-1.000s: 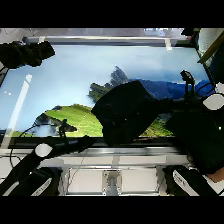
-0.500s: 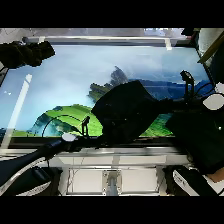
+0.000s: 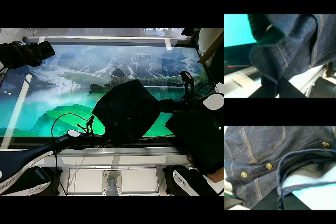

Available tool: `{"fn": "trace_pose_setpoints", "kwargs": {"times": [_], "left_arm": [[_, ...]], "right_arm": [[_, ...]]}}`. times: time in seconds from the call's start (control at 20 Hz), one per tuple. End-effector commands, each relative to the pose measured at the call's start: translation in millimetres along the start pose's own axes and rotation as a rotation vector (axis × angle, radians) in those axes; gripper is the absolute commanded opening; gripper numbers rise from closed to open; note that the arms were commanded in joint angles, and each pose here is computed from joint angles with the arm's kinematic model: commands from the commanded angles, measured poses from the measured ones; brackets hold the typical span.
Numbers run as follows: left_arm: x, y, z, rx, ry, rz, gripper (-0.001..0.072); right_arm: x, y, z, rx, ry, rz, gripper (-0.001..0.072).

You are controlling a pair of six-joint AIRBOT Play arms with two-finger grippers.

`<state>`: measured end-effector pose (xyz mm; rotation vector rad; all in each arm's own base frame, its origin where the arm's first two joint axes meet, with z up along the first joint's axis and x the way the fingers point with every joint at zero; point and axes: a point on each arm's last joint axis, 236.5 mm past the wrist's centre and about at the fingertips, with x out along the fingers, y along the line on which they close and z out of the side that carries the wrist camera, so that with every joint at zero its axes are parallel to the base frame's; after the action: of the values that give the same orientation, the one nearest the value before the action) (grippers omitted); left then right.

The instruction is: Fold the clothes and pants, and hang the long-sleeved shirts on hangers.

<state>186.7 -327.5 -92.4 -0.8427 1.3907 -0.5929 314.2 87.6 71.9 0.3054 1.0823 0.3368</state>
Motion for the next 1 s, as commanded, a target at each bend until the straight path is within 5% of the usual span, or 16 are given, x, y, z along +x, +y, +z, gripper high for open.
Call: {"fn": "trace_pose_setpoints", "kwargs": {"times": [0.0, 0.35, 0.55, 0.75, 0.95], "left_arm": [[-10.1, -29.6, 17.4, 0.032, -0.051, -0.084, 0.0016], [-255.5, -183.2, 101.1, 0.530, -0.716, -0.362, 0.0010], [-420.8, -248.0, 60.0, 0.816, -1.123, -0.172, 0.0009], [-480.6, -302.5, 27.6, 0.973, -1.152, -0.009, 0.0010], [-417.9, -267.8, 91.6, 0.861, -0.847, 0.087, 0.0011]], "right_arm": [[-6.4, 3.9, 2.9, -0.018, -0.001, 0.002, 0.0023], [-125.4, 61.7, 6.0, -0.221, -0.119, -0.001, 0.0022], [-227.8, 149.8, 1.3, -0.348, -0.429, 0.174, 0.0020], [-291.8, 211.1, 21.0, -0.435, -0.616, 0.342, 0.0020], [-263.2, 199.9, 68.3, -0.408, -0.570, 0.342, 0.0020]]}}
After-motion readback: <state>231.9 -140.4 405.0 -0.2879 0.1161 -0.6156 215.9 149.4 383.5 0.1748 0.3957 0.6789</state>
